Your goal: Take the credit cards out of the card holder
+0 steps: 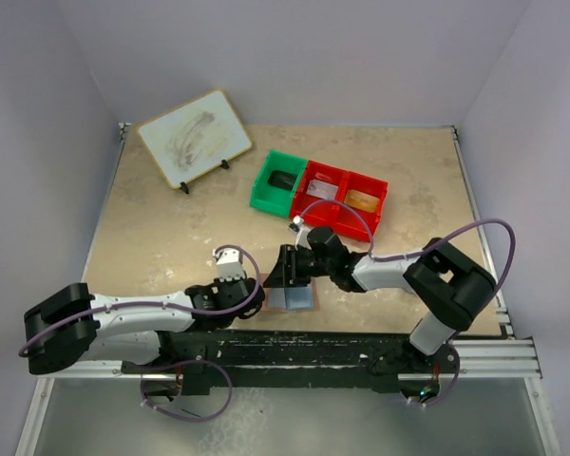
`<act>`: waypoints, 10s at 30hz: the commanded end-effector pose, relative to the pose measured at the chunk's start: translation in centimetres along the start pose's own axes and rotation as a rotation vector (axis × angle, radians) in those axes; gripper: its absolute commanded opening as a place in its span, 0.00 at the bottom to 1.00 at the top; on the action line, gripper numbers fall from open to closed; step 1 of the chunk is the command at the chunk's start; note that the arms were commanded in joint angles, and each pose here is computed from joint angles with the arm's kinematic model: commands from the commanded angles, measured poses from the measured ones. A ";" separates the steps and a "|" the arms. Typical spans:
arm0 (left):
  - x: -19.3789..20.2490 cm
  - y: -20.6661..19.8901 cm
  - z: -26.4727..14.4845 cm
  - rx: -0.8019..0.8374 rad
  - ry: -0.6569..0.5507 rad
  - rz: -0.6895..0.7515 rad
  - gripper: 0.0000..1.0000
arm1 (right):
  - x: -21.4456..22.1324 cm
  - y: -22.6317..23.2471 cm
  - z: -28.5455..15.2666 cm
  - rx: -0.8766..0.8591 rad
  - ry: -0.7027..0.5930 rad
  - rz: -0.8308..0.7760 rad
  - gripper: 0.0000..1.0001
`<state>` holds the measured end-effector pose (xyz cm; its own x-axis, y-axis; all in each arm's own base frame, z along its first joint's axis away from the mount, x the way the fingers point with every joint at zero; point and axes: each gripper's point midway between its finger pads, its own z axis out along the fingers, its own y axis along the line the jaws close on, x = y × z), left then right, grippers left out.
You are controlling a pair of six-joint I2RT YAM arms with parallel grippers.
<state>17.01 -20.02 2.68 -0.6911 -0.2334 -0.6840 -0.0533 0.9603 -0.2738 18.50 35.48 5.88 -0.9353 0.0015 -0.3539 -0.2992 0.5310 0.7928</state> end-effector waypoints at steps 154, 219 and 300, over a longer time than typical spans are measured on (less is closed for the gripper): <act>0.2 -4.1 0.8 0.077 0.024 0.009 0.00 | 0.2 -4.2 -7.4 0.316 -0.136 -0.002 0.43; -0.4 -2.4 0.2 0.067 -0.020 -0.072 0.00 | 0.3 0.6 -0.2 -0.065 0.026 -0.009 0.47; 0.9 -3.7 0.6 0.079 0.045 0.015 0.01 | -1.0 -4.7 -6.8 0.383 -0.167 -0.008 0.47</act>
<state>16.83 -24.09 2.51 -0.7368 -0.2049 -0.6443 0.0194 0.9462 -0.3231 18.68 27.05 4.59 -0.9020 0.0999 -0.4201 -0.1747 0.8052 0.5667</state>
